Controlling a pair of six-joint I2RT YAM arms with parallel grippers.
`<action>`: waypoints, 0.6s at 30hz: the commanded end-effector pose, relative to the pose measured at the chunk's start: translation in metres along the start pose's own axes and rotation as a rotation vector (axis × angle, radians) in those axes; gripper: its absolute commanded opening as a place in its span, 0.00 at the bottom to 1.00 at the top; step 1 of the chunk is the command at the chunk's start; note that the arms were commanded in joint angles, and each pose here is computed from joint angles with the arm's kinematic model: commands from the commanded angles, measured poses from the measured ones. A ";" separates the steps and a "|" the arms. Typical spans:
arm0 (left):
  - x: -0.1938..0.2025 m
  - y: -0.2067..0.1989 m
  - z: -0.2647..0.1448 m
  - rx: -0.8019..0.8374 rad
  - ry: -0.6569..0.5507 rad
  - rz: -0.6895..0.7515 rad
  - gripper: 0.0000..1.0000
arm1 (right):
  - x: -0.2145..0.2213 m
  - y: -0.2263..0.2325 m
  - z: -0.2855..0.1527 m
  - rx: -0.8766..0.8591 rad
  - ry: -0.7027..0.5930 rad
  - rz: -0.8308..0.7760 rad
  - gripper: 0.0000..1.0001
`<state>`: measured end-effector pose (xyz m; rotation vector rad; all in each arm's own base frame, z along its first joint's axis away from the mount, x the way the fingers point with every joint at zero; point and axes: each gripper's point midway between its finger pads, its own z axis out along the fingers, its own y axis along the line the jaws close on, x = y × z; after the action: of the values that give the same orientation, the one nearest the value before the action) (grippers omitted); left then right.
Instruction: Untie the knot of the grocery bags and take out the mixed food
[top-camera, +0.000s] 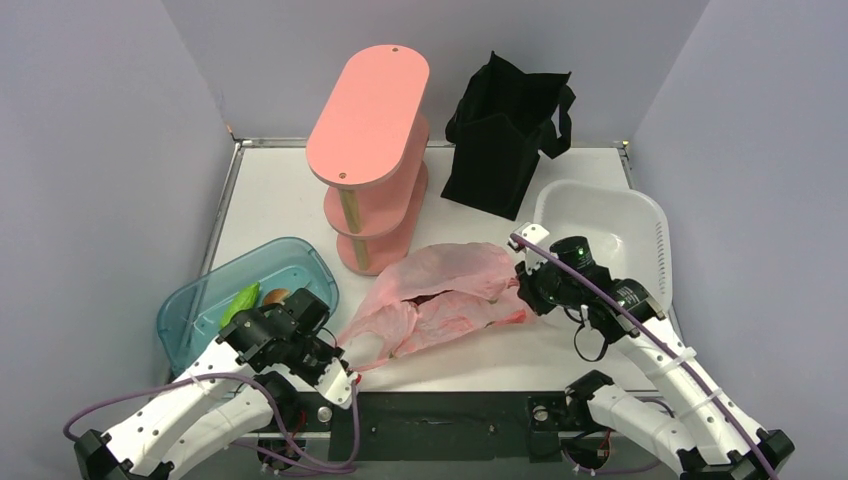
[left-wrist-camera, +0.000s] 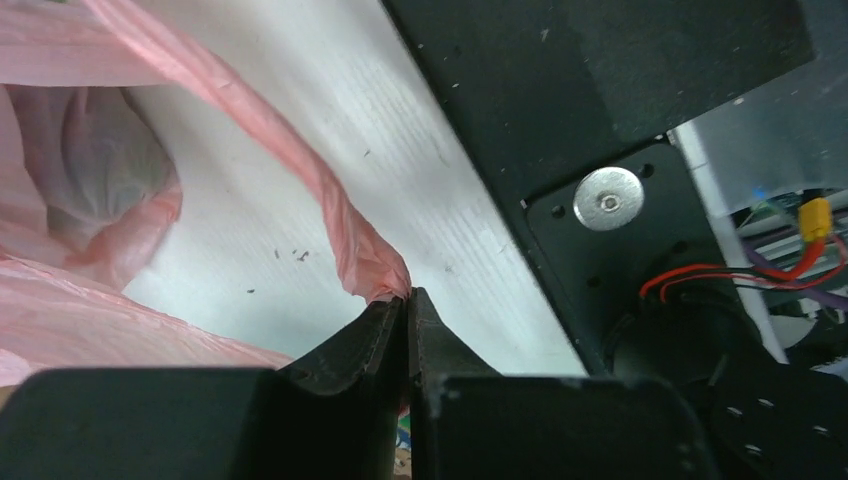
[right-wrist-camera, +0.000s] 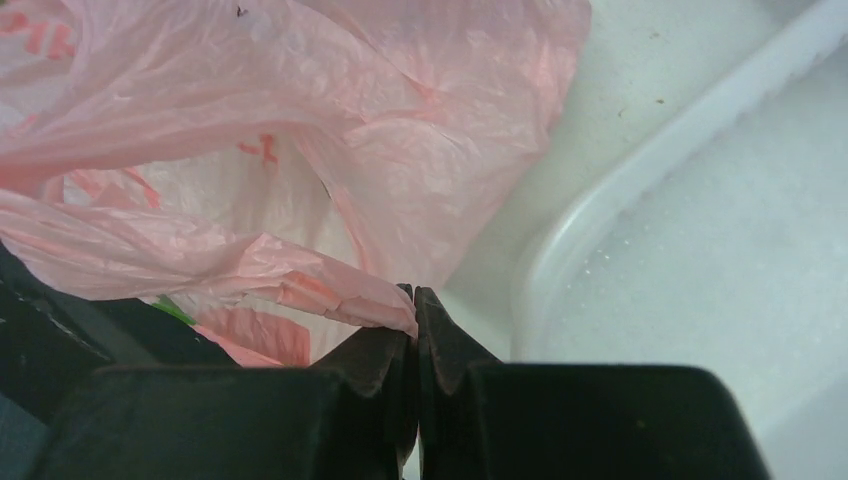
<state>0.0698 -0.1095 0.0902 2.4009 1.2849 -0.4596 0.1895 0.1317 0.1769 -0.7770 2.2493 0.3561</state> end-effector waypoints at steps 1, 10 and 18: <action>-0.002 0.032 -0.015 -0.155 0.034 0.033 0.09 | -0.011 -0.008 -0.014 0.021 -0.010 -0.120 0.06; -0.101 0.079 -0.111 -0.397 -0.306 -0.135 0.46 | -0.093 0.027 -0.073 -0.093 -0.264 -0.259 0.76; -0.141 0.100 -0.174 -0.598 -0.453 -0.117 0.52 | -0.150 0.048 -0.089 -0.127 -0.370 -0.364 0.81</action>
<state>0.1015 -0.1687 0.2849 1.7290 1.2044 -0.4570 0.1856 0.1722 0.3246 -1.0266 1.8042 0.4313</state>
